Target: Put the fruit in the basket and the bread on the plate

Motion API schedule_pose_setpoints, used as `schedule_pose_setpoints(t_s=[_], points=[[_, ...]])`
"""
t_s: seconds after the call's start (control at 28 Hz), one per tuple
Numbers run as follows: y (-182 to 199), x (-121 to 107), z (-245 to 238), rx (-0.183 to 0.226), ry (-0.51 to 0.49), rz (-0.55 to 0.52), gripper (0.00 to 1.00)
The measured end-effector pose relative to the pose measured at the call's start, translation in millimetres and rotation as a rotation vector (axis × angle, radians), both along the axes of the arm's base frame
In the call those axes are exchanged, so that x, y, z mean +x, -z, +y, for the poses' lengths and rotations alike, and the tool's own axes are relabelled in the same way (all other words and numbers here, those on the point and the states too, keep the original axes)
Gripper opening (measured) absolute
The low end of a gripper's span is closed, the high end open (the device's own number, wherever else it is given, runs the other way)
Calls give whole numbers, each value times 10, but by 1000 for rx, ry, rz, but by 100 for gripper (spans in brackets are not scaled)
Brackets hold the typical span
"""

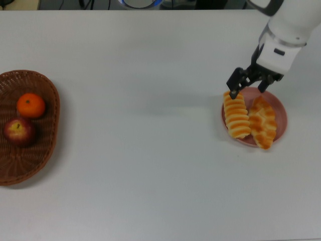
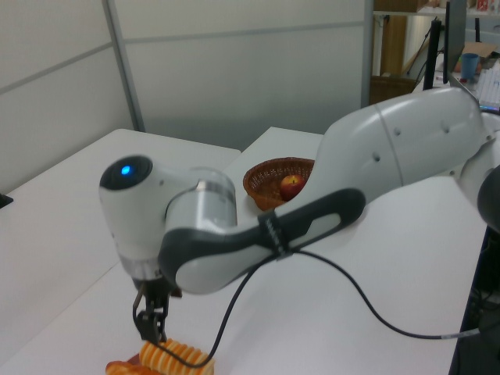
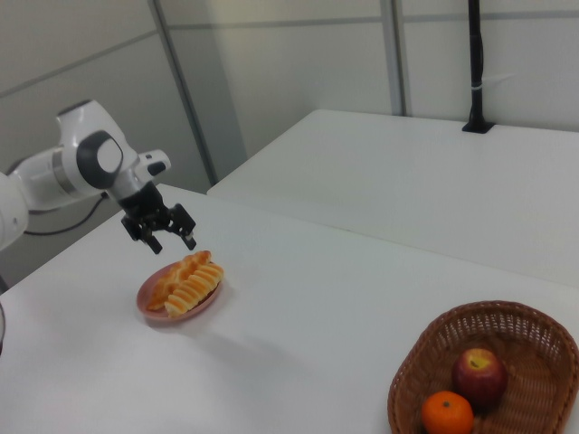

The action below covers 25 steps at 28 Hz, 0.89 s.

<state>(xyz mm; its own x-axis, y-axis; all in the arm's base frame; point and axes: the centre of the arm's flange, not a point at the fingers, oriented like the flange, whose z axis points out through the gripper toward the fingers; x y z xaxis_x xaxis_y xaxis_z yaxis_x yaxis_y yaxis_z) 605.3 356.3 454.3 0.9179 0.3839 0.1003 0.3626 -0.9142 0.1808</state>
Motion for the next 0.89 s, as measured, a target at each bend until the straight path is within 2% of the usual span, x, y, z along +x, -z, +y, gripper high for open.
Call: schedule_pose_setpoints(t_s=[0.11, 0.39, 0.54, 0.64, 0.89], points=[[-219, -4, -207, -10, 38, 13, 100], [-825, 91, -1328, -16, 161, 89, 100], [-967, 186, -1983, 26, 201, 128, 100], [-1039, 275, -2571, 78, 239, 139, 100], [-1058, 338, -3537, 139, 313, 150, 100]])
